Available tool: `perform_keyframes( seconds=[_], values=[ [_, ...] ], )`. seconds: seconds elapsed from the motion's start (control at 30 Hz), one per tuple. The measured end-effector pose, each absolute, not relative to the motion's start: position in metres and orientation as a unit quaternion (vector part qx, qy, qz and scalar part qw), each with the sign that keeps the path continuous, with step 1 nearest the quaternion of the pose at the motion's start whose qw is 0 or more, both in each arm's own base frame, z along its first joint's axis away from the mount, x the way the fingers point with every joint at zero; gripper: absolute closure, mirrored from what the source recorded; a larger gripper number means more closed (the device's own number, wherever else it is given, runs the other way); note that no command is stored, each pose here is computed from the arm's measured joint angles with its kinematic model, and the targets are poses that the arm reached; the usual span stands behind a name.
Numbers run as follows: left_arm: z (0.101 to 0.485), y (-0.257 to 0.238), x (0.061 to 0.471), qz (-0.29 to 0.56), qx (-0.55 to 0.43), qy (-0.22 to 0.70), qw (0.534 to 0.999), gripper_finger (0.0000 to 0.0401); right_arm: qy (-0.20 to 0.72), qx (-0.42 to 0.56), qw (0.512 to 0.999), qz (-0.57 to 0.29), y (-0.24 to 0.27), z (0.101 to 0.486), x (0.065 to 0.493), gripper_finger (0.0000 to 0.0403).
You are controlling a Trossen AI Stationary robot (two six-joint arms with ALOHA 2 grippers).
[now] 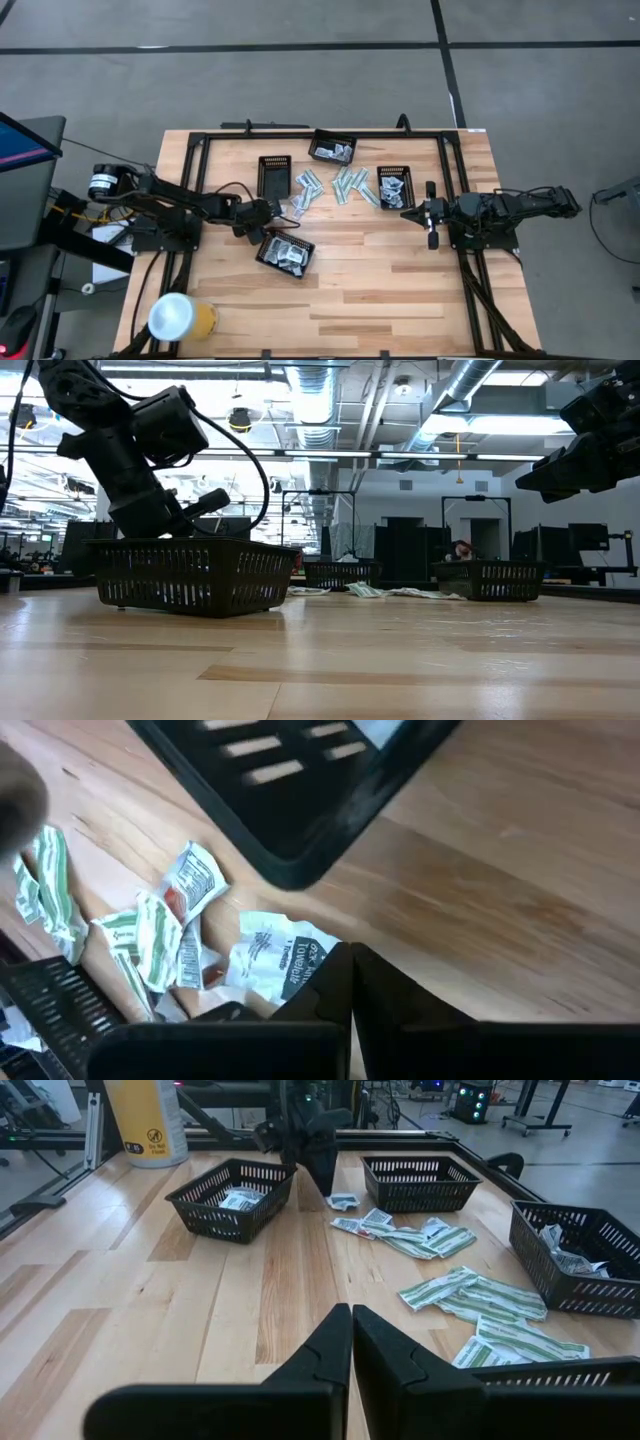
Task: Pick & Place First Aid Supplies
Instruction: Put the white towelette pack into the bottom black bin
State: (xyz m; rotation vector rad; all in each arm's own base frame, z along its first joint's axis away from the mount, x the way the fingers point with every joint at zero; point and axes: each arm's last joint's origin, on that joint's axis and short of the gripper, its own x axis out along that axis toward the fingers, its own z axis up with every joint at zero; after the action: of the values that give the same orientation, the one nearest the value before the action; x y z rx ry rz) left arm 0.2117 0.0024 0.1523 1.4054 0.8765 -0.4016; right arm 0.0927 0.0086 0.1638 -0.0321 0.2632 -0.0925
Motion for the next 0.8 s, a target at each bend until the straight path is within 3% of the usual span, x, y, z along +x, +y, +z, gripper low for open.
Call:
perform_keyframes(
  seconds=[0.8],
  values=[
    [0.173, 0.003, 0.204, -0.145, 0.658, 0.36, 0.645, 0.0398, 0.131, -0.016, 0.99, -0.046, 0.009, 0.164, 0.093, 0.0395]
  ],
)
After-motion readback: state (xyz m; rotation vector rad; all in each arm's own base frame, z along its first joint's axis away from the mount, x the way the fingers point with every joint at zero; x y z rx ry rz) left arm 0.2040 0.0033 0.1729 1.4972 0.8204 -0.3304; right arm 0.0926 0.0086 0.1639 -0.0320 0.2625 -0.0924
